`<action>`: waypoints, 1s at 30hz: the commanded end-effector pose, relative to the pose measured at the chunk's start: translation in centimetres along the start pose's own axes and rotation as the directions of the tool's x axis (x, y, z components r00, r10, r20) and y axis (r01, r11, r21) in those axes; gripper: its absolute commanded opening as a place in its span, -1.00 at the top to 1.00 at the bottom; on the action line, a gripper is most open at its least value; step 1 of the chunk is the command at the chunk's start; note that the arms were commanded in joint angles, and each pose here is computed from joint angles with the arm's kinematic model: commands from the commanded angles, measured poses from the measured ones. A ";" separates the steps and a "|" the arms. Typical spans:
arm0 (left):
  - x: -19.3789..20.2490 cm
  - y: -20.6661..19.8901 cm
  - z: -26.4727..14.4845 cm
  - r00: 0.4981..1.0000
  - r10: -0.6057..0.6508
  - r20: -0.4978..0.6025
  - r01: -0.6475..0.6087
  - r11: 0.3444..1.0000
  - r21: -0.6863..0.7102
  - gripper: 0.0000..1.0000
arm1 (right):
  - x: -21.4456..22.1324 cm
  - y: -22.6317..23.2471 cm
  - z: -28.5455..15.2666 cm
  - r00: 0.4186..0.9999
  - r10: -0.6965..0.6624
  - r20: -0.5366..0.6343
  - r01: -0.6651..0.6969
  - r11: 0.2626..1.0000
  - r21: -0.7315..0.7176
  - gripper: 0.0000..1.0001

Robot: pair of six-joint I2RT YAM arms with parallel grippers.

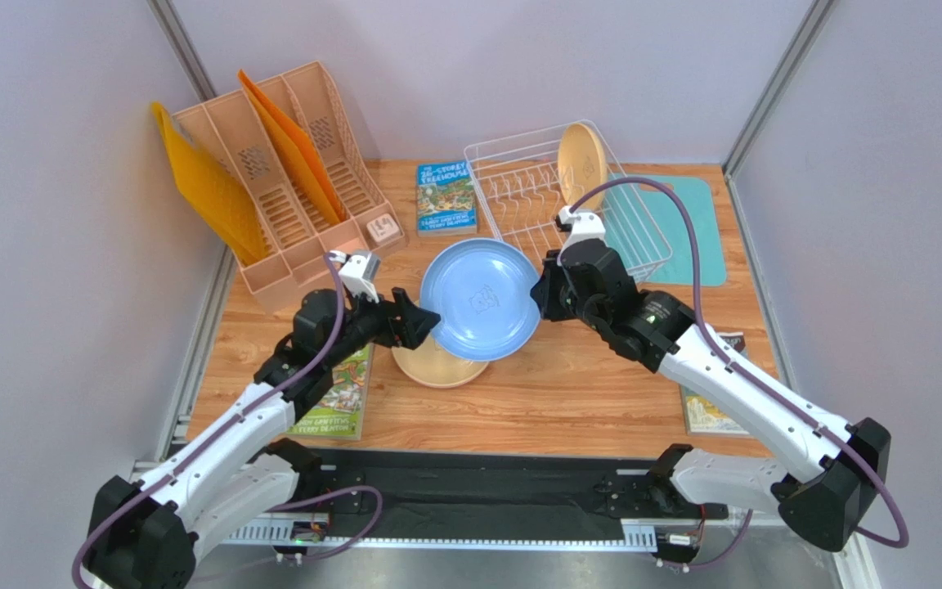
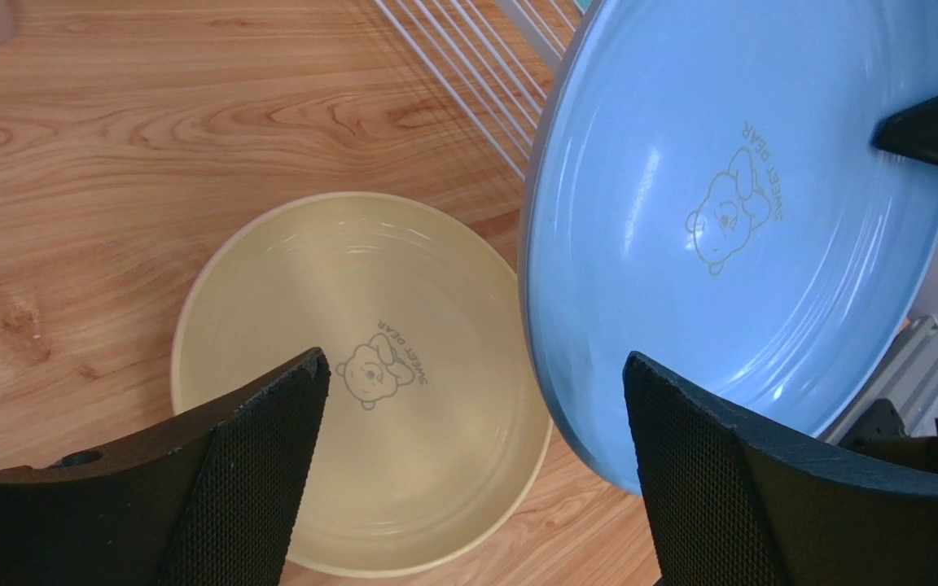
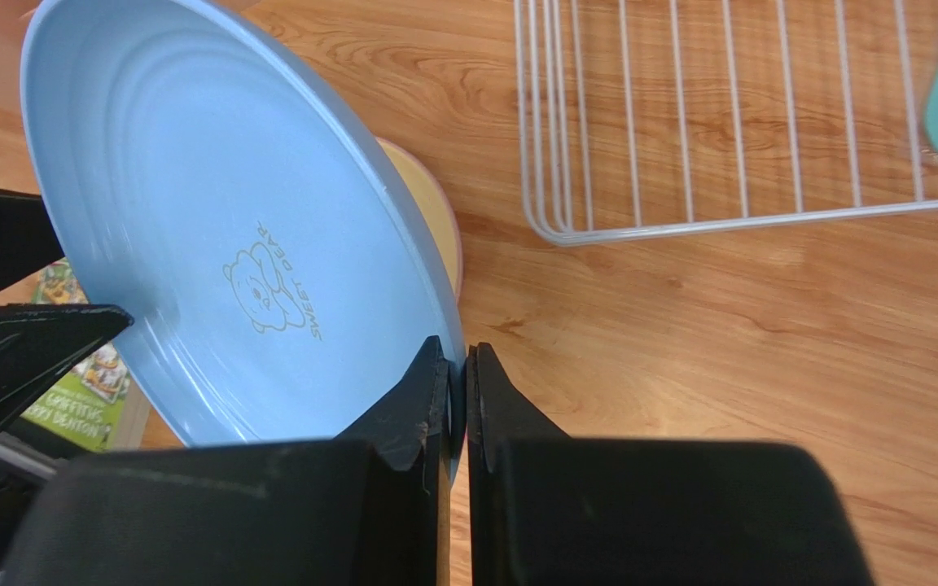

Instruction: Unload the plates from the dish rack

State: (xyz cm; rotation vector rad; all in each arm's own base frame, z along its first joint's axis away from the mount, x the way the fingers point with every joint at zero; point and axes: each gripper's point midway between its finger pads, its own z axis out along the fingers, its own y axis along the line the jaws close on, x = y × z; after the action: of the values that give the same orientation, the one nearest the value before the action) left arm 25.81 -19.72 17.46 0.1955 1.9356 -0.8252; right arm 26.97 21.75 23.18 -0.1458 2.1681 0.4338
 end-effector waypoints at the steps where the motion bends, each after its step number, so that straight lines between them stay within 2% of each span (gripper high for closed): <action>1: -2.0 -1.6 -0.4 0.997 0.002 0.080 -0.007 0.998 0.060 -0.86 | -2.2 3.3 -0.7 0.991 0.113 0.067 -0.102 0.983 -0.155 0.99; 2: -1.7 -1.4 -0.3 0.997 0.001 0.074 -0.005 0.998 0.056 -0.71 | -2.2 3.5 -0.7 0.991 0.120 0.066 -0.108 0.980 -0.165 0.99; 4: -1.7 -1.4 -0.3 0.997 -0.006 0.071 0.001 0.998 0.058 -0.57 | -2.2 3.9 -0.6 0.989 0.135 0.063 -0.122 0.976 -0.183 0.98; 5: -1.6 -1.4 -0.2 0.998 -0.008 0.067 0.004 0.998 0.060 -0.34 | -2.0 3.9 -0.5 0.989 0.136 0.059 -0.123 0.974 -0.188 0.98; 7: -1.5 -1.4 0.0 0.998 -0.018 0.061 0.014 0.998 0.061 -0.10 | -1.8 4.3 -0.4 0.988 0.146 0.048 -0.134 0.970 -0.205 0.97; 8: -1.4 -1.5 0.1 0.998 -0.021 0.056 0.017 0.998 0.066 0.12 | -1.7 4.4 -0.3 0.988 0.151 0.045 -0.138 0.968 -0.211 0.97; 10: -1.3 -1.7 0.1 0.998 -0.032 0.050 0.028 0.997 0.078 0.37 | -1.2 4.8 0.0 0.987 0.155 0.026 -0.146 0.963 -0.227 0.97; 11: -1.1 -1.6 0.2 0.998 -0.037 0.043 0.034 0.997 0.075 0.62 | -1.2 4.9 0.1 0.986 0.164 0.024 -0.154 0.961 -0.231 0.97; 13: -1.0 -1.6 0.2 0.998 -0.051 0.037 0.048 0.996 0.069 0.82 | -0.8 5.0 0.4 0.986 0.168 0.013 -0.160 0.958 -0.237 0.97; 14: -0.8 -1.4 0.1 0.998 -0.058 0.030 0.056 0.997 0.059 1.00 | -0.8 5.1 0.5 0.985 0.172 0.015 -0.163 0.958 -0.237 0.97; 16: -0.7 -1.0 0.1 0.998 -0.062 0.030 0.060 0.997 0.038 1.00 | -0.6 4.9 0.8 0.985 0.171 0.011 -0.164 0.960 -0.227 0.93; 17: -0.4 -0.7 0.1 0.998 -0.065 0.019 0.065 0.998 0.020 1.00 | -0.6 4.9 1.0 0.985 0.171 0.012 -0.164 0.961 -0.222 0.74; 19: -0.7 0.2 0.0 0.997 -0.067 0.033 0.068 0.997 -0.038 1.00 | -0.5 4.6 1.3 0.986 0.168 0.015 -0.161 0.966 -0.203 0.53; 20: -0.3 0.9 -0.2 0.998 -0.067 0.020 0.069 0.995 -0.076 1.00 | -0.3 4.4 1.5 0.987 0.162 0.015 -0.156 0.969 -0.192 0.29; 22: -0.5 2.1 -0.3 0.998 -0.062 0.032 0.066 0.987 -0.144 1.00 | -0.6 3.6 1.8 0.988 0.148 0.036 -0.141 0.979 -0.150 0.04; 23: 0.1 2.8 -0.5 0.998 -0.066 0.010 0.067 0.981 -0.181 1.00 | -0.4 3.1 1.9 0.990 0.137 0.031 -0.132 0.984 -0.122 -0.21; 26: 0.5 3.9 -0.6 0.998 -0.064 -0.009 0.060 0.969 -0.240 1.00 | -0.9 1.3 2.1 0.995 0.088 0.053 -0.087 0.996 -0.026 -0.37; 30: 1.2 5.4 -0.4 0.997 -0.071 -0.023 0.060 0.948 -0.313 1.00 | -2.3 -0.5 1.7 0.995 0.035 0.095 -0.041 0.997 0.067 -0.44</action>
State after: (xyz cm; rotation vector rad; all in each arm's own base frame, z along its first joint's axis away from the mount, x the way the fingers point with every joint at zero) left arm 26.30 -16.40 13.34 -0.0101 2.0974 -0.6259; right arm 27.86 23.59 20.99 -0.0742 2.1851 0.5049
